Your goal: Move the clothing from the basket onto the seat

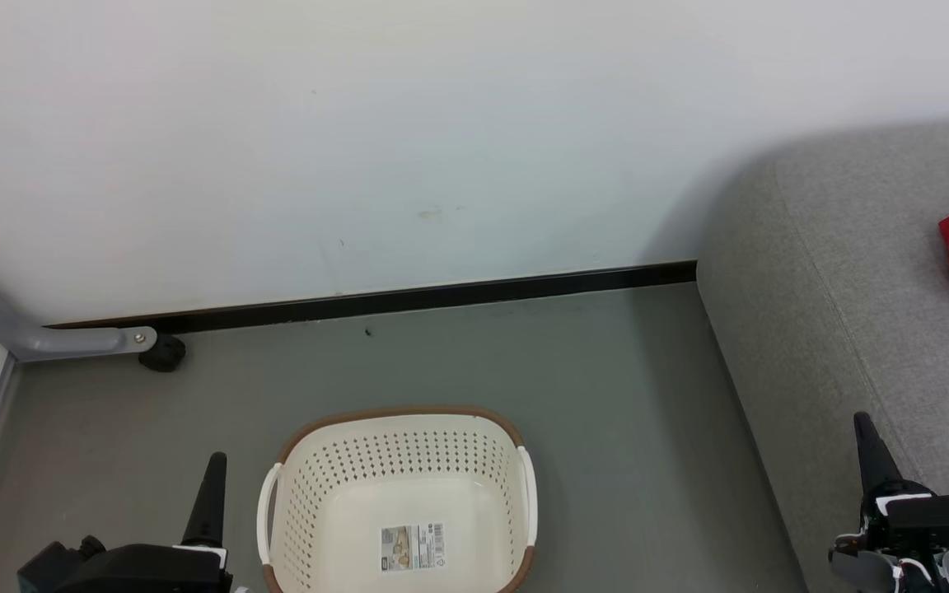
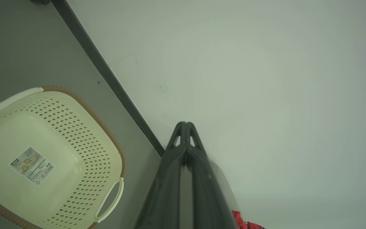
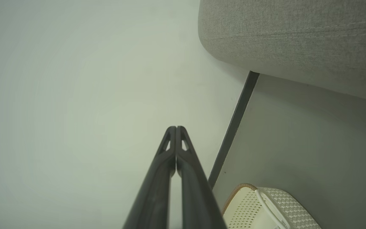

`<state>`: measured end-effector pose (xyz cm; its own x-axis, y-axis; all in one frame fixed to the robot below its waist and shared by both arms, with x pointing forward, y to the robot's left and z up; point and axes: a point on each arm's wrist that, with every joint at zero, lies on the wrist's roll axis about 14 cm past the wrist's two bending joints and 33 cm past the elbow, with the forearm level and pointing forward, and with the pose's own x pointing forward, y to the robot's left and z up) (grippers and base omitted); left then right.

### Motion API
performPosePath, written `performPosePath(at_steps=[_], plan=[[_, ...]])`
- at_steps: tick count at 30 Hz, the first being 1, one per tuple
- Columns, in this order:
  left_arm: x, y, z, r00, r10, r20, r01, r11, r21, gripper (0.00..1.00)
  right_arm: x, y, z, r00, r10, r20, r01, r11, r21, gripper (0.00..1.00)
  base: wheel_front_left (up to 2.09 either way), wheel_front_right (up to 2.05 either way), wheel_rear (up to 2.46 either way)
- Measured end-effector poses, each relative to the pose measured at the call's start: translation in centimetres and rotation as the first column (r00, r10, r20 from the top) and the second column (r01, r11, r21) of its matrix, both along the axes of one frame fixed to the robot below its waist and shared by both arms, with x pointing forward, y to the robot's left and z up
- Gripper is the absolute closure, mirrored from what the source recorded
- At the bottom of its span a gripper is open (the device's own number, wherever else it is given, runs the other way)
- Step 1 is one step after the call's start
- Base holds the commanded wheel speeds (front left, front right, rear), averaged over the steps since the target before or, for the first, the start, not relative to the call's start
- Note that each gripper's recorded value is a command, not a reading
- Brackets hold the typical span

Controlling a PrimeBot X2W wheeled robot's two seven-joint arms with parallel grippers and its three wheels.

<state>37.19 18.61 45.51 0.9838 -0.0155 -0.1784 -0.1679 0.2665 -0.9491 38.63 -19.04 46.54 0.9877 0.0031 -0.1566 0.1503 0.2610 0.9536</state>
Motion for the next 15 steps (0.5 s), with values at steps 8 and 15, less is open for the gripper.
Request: performPosePath(at_steps=[8,15], plan=[[0.2,0.1,0.7,1.0,0.017,0.022,-0.015,0.993,-0.114,1.0,0.0,-0.7,0.8,0.999,-0.029,0.029,0.025,0.994,0.11,1.0,0.0,0.0,0.0],[0.4,0.3,1.3,0.999,0.028,0.041,-0.019,0.979,-0.202,1.0,-0.1,-1.2,1.5,0.997,-0.052,0.055,0.039,0.978,0.205,1.0,0.0,0.0,0.0]])
